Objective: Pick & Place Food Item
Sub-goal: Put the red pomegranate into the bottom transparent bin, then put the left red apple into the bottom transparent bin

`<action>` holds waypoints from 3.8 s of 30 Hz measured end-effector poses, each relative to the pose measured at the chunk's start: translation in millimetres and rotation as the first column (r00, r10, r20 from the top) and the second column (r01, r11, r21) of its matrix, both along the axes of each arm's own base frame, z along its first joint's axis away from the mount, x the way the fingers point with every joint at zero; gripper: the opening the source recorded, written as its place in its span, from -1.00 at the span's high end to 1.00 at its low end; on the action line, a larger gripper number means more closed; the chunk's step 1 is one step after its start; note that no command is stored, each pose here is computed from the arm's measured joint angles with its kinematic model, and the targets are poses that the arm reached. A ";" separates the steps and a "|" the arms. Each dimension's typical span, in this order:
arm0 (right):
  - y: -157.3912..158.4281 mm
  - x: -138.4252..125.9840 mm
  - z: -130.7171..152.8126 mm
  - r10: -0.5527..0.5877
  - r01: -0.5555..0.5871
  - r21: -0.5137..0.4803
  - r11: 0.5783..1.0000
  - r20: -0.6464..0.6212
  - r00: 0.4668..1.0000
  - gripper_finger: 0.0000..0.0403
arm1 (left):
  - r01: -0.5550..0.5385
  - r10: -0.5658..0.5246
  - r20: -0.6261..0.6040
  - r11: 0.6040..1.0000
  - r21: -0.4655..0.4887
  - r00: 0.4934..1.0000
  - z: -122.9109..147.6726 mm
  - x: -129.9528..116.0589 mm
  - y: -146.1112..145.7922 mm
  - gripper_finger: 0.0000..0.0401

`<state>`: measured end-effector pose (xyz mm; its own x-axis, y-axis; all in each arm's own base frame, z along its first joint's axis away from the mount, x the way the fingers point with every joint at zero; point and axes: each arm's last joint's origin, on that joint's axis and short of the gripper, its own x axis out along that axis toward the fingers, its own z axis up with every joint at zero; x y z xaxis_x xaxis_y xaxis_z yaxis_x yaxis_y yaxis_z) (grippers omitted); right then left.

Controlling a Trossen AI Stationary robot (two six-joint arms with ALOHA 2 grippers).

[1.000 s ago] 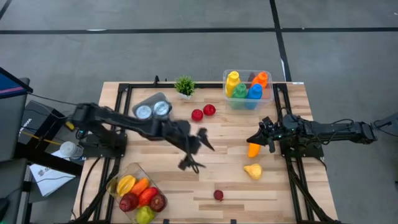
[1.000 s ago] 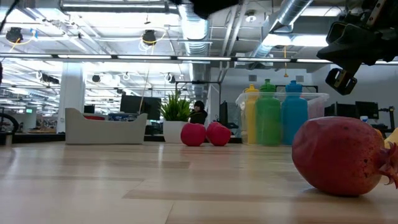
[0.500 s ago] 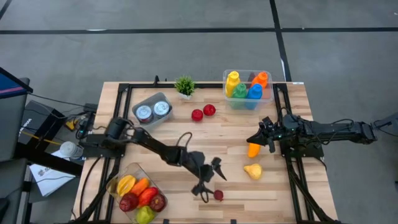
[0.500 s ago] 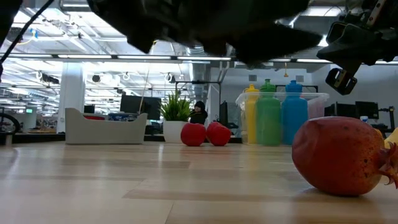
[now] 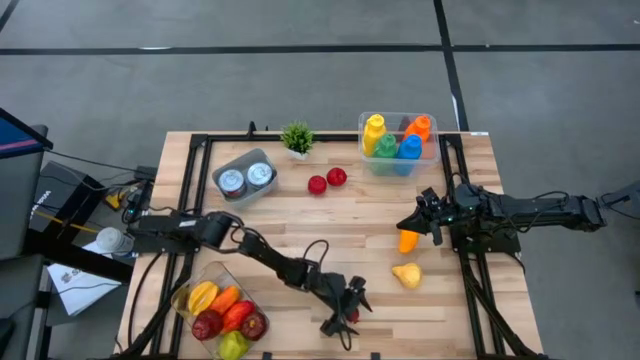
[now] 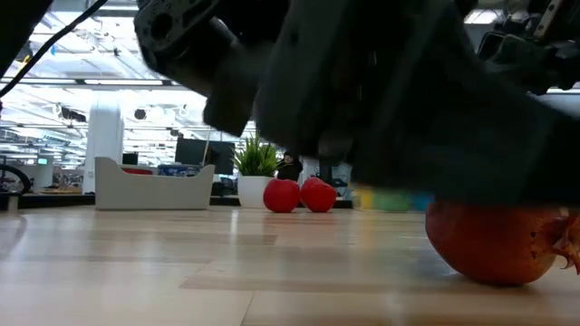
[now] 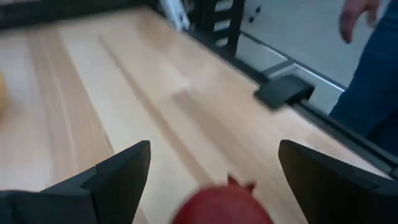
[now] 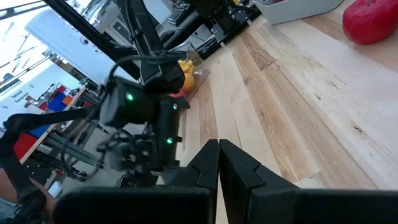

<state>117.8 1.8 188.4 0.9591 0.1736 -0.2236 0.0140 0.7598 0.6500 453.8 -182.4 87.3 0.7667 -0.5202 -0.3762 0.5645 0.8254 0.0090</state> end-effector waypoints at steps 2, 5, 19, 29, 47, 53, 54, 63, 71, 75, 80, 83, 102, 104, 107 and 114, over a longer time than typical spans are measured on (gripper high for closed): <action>0.0 0.0 0.0 0.000 0.000 0.000 1.000 0.000 1.000 0.97 | -0.025 0.024 -0.048 1.000 -0.011 0.999 -5.3 -1.1 0.4 -0.72; 0.0 0.0 0.0 0.000 0.000 0.000 1.000 0.000 1.000 0.97 | -0.030 0.031 -0.118 0.999 0.012 0.993 -11.0 -4.7 -0.7 -0.69; 0.0 0.0 0.1 0.000 0.000 0.000 1.000 0.001 1.000 0.97 | -0.191 0.190 -0.178 0.981 0.011 0.965 7.0 -9.7 -3.0 0.10; 0.0 0.0 0.0 0.000 0.000 0.000 1.000 0.000 1.000 0.97 | -0.305 0.276 -0.302 0.951 -0.050 0.912 131.7 -48.2 10.7 -0.04; 0.0 0.0 0.0 0.000 0.000 0.000 1.000 0.000 1.000 0.97 | -0.666 0.644 -0.625 0.702 0.252 0.441 261.6 -267.2 37.0 0.01; 0.0 0.0 0.0 0.000 0.000 0.000 1.000 0.000 1.000 0.97 | -0.687 0.699 -0.638 0.637 0.349 0.324 249.5 -285.1 35.0 0.04; 0.0 0.0 0.0 0.000 0.000 0.000 1.000 0.001 1.000 0.97 | -0.686 0.699 -0.641 0.636 0.355 0.317 244.7 -285.5 33.6 0.05; 0.0 0.0 0.0 0.000 0.000 0.000 1.000 0.000 1.000 0.97 | -0.623 0.653 -0.739 0.650 0.435 0.166 179.5 -290.8 29.3 0.00; 0.0 0.0 0.0 0.000 0.000 0.000 1.000 0.000 1.000 0.97 | -0.593 0.600 -0.793 0.678 0.436 0.102 144.5 -295.0 29.2 0.04; 0.0 0.0 0.0 0.000 0.000 0.000 1.000 0.000 1.000 0.97 | -0.595 0.602 -0.791 0.676 0.436 0.105 143.8 -294.9 29.3 -0.04; 0.0 0.0 0.0 0.000 0.000 0.000 1.000 0.000 1.000 0.97 | -0.595 0.604 -0.790 0.675 0.436 0.106 143.8 -295.0 29.4 -0.20; 0.0 0.0 0.0 0.000 0.000 0.000 1.000 0.000 1.000 0.97 | -0.596 0.610 -0.785 0.672 0.440 0.108 143.8 -295.1 29.8 -0.33; 0.0 0.0 0.0 0.000 0.000 0.000 1.000 0.000 1.000 0.97 | -0.716 0.508 -0.556 0.652 -0.250 0.657 215.7 -243.1 73.9 -0.68; 0.0 0.0 0.1 0.000 0.000 0.000 1.000 0.001 1.000 0.97 | -0.736 0.628 -0.398 0.634 -0.237 0.669 224.2 -234.9 91.0 -0.66; 0.0 0.0 0.0 0.000 0.000 0.000 1.000 0.000 1.000 0.97 | -0.791 0.769 -0.188 0.583 -0.185 0.611 232.4 -219.4 120.0 -0.65; 0.0 0.0 0.0 0.000 0.000 0.000 1.000 0.000 1.000 0.97 | -0.882 0.887 0.038 0.462 -0.097 0.461 221.7 -169.9 190.5 -0.65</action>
<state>117.7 1.9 188.4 0.9592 0.1734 -0.2233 0.0139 0.7599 0.6499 284.0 8.1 309.0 0.8506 0.4355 -0.2947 -0.4686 0.8820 -0.0493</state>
